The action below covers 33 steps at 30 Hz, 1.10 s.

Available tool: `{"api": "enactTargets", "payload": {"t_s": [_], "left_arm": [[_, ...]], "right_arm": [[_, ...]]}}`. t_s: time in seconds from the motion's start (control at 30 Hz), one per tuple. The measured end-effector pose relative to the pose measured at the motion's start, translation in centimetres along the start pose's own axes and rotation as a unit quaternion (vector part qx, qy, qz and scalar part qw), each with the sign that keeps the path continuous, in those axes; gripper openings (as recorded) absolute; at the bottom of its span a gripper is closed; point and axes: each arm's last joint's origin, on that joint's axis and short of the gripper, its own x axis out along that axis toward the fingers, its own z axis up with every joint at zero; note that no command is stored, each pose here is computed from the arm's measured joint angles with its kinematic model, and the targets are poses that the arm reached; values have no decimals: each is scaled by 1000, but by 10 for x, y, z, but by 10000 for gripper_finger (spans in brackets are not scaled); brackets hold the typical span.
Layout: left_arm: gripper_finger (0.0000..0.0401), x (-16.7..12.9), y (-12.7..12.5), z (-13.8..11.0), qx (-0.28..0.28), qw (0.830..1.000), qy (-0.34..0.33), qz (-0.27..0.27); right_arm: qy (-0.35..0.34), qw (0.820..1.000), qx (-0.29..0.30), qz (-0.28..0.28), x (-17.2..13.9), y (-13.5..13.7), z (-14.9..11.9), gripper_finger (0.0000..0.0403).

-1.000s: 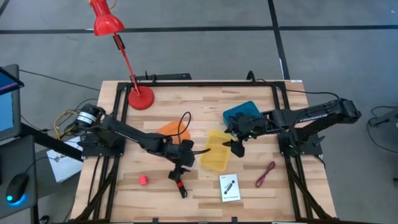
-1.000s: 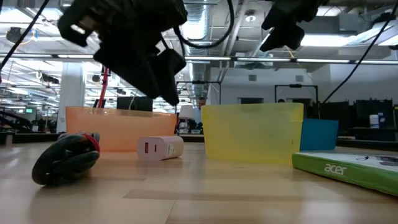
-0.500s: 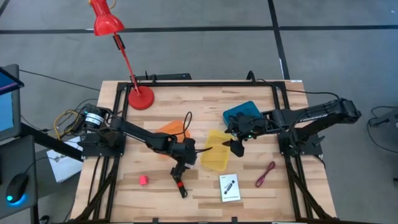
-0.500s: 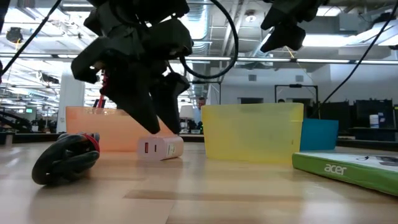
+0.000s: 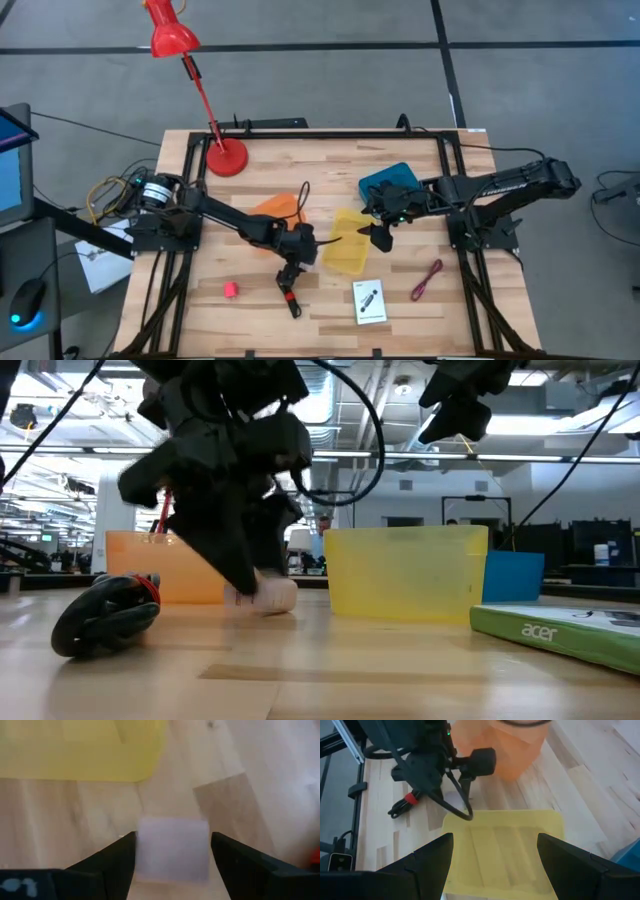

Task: Pick and place items into bin
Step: Put the white charger adapter into the blue bin

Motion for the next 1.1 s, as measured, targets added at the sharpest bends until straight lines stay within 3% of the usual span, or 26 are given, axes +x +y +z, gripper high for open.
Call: {"api": "enactTargets", "payload": {"t_s": [0.17,0.47,0.8,1.1], "left_arm": [[245,13,-1,-2,5,1000,1,0],[243,9,-1,0,6,1000,-5,3],[217,9,-1,0,6,1000,-7,3],[222,-9,-8,31,35,999,4,-2]], "right_arm": [[0,1000,0,0,0,0,0,286],[1,1000,0,0,0,0,0,286],[2,1000,-3,-1,0,0,0,286],[2,1000,-4,-1,0,0,0,286]]}}
